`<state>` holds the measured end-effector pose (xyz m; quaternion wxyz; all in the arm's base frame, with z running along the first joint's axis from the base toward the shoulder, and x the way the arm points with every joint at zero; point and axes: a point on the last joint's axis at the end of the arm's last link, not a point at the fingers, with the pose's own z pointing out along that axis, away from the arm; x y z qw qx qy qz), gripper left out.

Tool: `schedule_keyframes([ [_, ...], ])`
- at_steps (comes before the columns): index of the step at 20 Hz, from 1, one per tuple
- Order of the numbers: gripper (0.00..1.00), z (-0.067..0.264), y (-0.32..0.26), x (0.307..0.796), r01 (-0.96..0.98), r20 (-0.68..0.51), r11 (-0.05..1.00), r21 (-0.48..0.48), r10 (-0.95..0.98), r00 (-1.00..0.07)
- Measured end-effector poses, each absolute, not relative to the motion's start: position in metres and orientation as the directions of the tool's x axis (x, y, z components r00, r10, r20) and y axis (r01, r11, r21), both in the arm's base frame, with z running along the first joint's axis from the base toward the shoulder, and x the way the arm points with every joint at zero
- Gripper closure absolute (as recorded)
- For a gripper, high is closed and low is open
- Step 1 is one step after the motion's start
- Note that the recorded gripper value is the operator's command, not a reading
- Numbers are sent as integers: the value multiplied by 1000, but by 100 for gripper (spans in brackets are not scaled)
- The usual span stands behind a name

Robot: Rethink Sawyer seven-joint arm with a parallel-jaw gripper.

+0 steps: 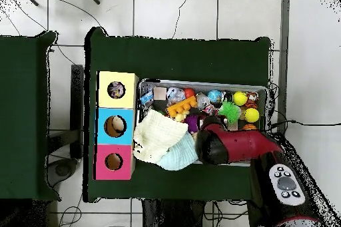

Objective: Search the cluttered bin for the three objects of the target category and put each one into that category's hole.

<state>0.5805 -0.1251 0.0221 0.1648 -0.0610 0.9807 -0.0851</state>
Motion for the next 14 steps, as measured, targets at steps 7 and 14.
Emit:
schedule_keyframes([
  [7,100,77,-115,580,-4,-353,989,-145,-56,-934],
  [14,100,112,-95,577,35,-369,992,-120,-12,-929],
])
